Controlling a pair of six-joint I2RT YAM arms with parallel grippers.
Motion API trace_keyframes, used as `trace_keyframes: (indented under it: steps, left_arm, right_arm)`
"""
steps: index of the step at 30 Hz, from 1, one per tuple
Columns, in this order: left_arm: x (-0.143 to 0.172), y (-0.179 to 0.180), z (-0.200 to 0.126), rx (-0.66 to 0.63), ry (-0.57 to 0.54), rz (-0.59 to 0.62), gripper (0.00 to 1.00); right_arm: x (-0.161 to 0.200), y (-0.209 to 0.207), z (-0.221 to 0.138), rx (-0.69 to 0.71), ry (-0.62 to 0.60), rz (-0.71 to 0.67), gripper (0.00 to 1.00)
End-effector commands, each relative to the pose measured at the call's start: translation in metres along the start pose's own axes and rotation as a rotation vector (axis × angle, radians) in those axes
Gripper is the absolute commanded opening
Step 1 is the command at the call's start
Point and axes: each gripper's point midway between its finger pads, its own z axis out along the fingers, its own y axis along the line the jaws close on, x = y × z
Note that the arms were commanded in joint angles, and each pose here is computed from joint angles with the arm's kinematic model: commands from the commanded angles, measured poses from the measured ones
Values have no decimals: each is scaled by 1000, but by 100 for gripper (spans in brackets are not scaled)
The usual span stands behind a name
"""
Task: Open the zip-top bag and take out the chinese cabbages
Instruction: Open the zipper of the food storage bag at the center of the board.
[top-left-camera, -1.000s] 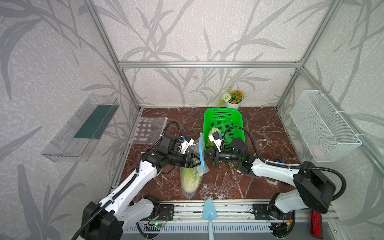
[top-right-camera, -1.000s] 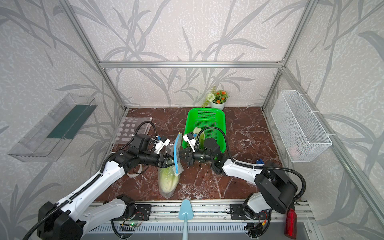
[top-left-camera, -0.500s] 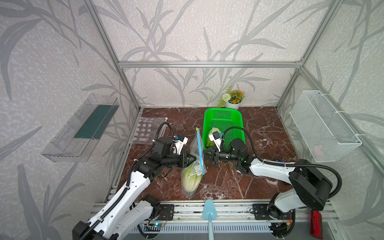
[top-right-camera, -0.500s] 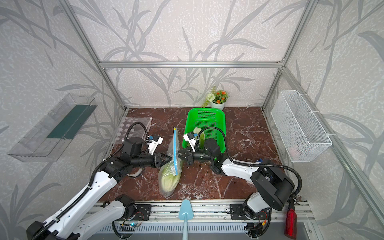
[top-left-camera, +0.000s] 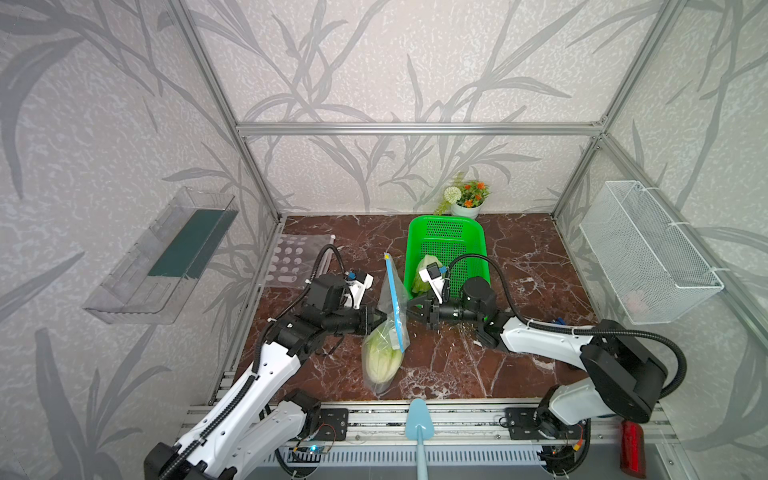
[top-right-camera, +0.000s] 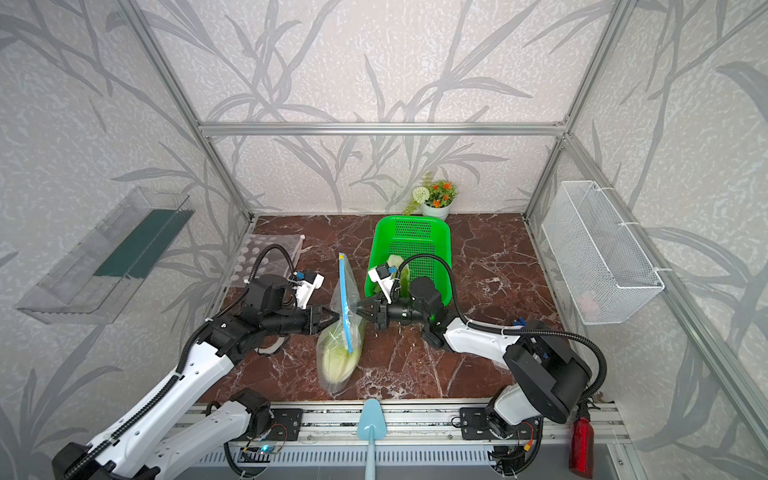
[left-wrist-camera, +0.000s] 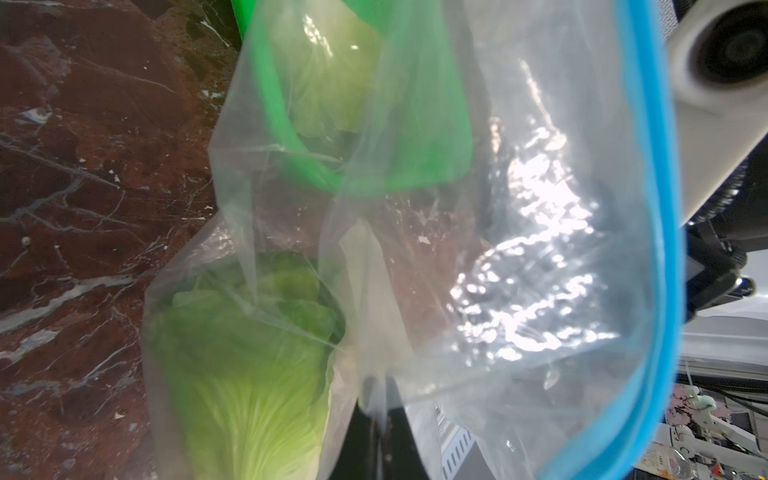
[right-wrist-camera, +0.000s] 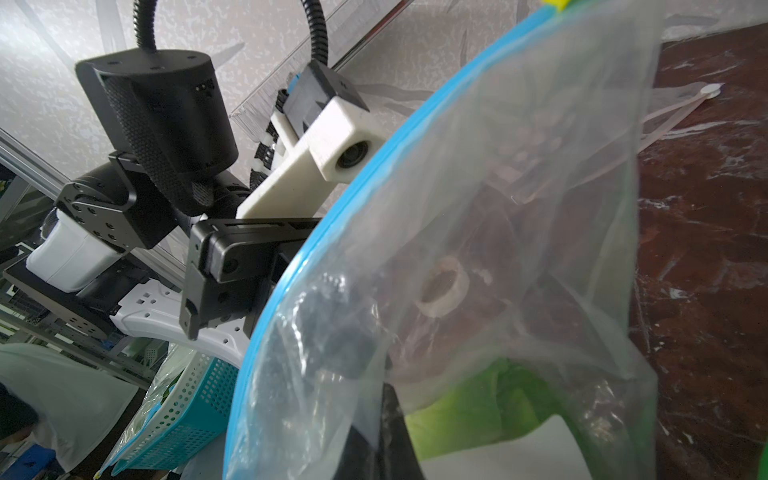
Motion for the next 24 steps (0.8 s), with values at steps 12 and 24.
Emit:
trace_keyframes:
  steps: [12, 24]
  left_arm:
    - [-23, 29, -45, -242, -195, -9, 0]
    - [-34, 36, -67, -279, -325, -65, 0]
  right_arm:
    - [0, -8, -39, 154, 0, -11, 0]
    - [13, -20, -62, 276, 15, 17, 0]
